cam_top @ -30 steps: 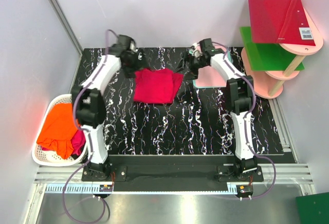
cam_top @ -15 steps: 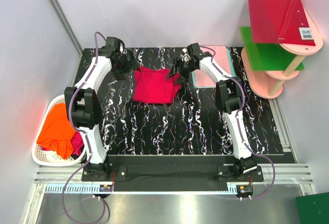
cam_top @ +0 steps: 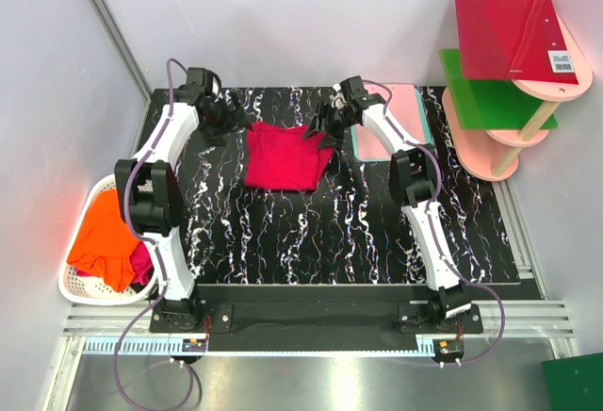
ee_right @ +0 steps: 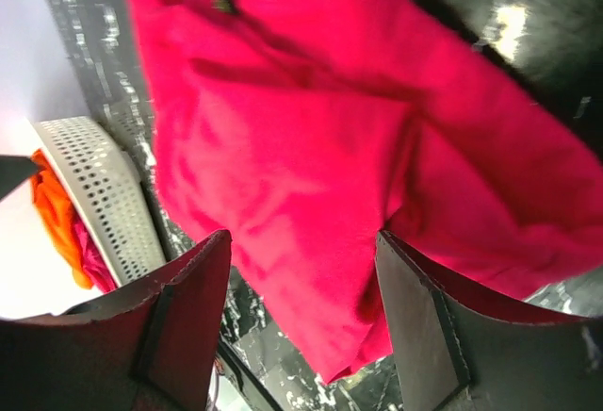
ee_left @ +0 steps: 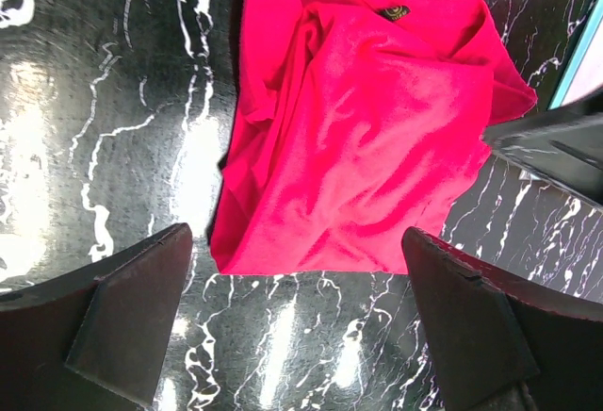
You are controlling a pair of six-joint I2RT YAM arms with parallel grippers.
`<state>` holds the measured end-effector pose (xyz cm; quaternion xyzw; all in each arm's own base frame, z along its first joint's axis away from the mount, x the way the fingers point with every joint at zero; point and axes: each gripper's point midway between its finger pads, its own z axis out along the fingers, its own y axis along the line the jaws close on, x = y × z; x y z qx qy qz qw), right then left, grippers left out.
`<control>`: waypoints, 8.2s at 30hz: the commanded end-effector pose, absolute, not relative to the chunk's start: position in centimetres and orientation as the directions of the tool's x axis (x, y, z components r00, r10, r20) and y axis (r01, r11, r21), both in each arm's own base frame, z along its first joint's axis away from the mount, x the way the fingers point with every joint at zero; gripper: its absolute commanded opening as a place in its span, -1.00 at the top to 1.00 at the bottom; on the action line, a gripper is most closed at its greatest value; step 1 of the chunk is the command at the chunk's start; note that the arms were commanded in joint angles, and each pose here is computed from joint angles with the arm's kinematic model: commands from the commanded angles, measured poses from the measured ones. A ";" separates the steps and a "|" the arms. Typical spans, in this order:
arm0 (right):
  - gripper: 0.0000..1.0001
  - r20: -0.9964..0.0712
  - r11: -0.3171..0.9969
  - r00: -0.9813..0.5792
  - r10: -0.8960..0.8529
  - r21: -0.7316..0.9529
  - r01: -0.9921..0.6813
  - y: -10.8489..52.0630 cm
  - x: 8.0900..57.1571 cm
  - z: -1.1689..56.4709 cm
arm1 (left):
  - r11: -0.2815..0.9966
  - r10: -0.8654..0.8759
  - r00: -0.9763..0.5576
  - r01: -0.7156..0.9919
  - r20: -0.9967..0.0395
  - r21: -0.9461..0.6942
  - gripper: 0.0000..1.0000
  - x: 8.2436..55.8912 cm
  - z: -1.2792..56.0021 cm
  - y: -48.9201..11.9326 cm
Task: Fold and stack the t-shirts
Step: Smooth out wrinkles on the folded tshirt, then put the neatly folded tshirt into the corner of the board with the left arm
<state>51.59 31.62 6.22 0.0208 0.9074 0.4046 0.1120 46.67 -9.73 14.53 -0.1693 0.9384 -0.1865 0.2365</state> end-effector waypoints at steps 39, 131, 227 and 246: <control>1.00 -0.381 0.681 -0.915 0.134 0.706 -0.194 29.3 53.8 12.7 | 0.839 -0.419 -0.840 -0.214 -0.344 -0.500 -0.98 46.8 13.8 -8.3; 0.95 -0.360 0.788 -0.882 0.304 0.615 0.021 17.6 48.3 13.6 | 0.967 -0.201 -0.949 -0.153 -0.241 -0.204 1.00 48.4 5.6 -18.5; 0.87 -0.334 0.711 -0.882 0.333 0.703 0.002 16.1 49.6 14.6 | 0.765 -0.644 -0.681 -0.567 -0.349 -0.305 0.89 49.5 10.4 5.1; -0.91 -0.683 0.989 -0.715 0.149 0.114 0.097 4.2 47.8 19.7 | 0.794 -0.155 -0.806 0.242 -0.571 -0.557 -0.98 43.4 24.1 -18.5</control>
